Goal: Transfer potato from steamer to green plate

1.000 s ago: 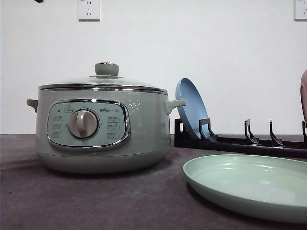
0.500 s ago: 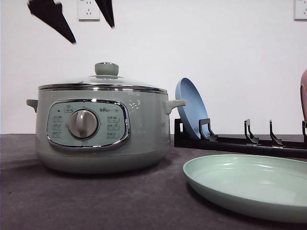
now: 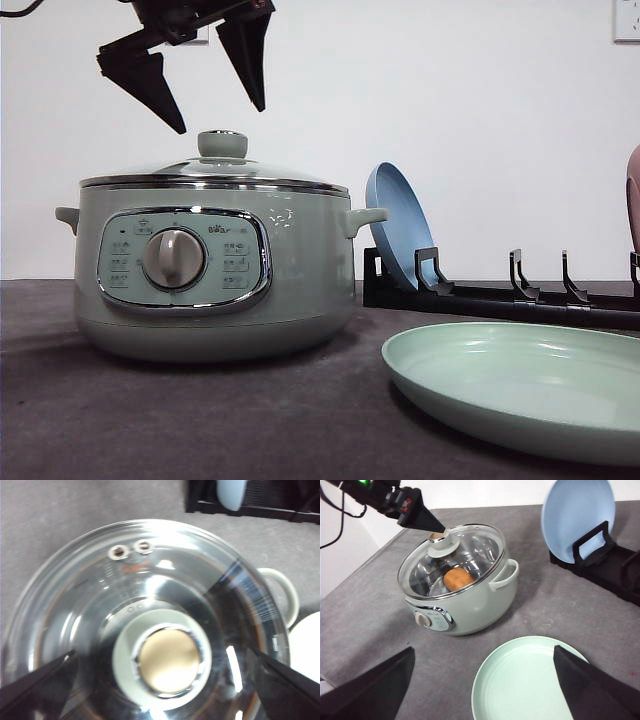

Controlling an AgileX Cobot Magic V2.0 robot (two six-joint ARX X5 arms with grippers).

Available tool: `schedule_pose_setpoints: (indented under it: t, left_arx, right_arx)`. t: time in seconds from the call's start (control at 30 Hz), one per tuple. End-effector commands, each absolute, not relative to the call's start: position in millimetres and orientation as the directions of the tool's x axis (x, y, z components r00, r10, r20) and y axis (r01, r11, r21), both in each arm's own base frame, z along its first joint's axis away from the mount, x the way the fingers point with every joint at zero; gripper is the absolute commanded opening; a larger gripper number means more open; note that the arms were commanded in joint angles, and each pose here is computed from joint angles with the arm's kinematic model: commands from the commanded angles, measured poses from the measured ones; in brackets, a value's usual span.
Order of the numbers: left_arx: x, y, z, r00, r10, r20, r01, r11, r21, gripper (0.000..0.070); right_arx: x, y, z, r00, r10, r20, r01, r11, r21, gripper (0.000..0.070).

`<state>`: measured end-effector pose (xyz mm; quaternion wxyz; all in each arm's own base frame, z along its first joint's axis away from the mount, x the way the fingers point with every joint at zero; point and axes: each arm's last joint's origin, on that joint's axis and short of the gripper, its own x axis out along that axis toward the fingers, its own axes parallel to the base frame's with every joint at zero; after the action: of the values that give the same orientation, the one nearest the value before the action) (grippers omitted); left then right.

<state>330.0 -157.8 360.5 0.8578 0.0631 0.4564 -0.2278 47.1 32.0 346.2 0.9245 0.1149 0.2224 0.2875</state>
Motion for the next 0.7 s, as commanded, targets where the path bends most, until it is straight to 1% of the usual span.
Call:
schedule_pose_setpoints:
  t: [0.0,0.23,0.67]
  left_arx:
    - [336.7,-164.6,357.5,0.480,-0.333,-0.812,0.465,0.881,-0.086,0.0700]
    - [337.8,-170.4,352.4,0.477,-0.311,-0.822,0.464,0.883,-0.065,0.0700]
    - [339.5,-173.7,347.6,0.463,-0.308,-0.831,0.468,0.881,-0.066,0.0700]
  right_arx:
    - [46.4,31.8,350.6,0.740,0.588,-0.328,-0.484,0.803,0.348,0.0560]
    - [46.4,31.8,350.6,0.740,0.588,-0.328,-0.483,0.803,0.348,0.0560]
    - [46.4,31.8,350.4,0.740,0.586,-0.329,-0.482,0.804,0.348,0.0560]
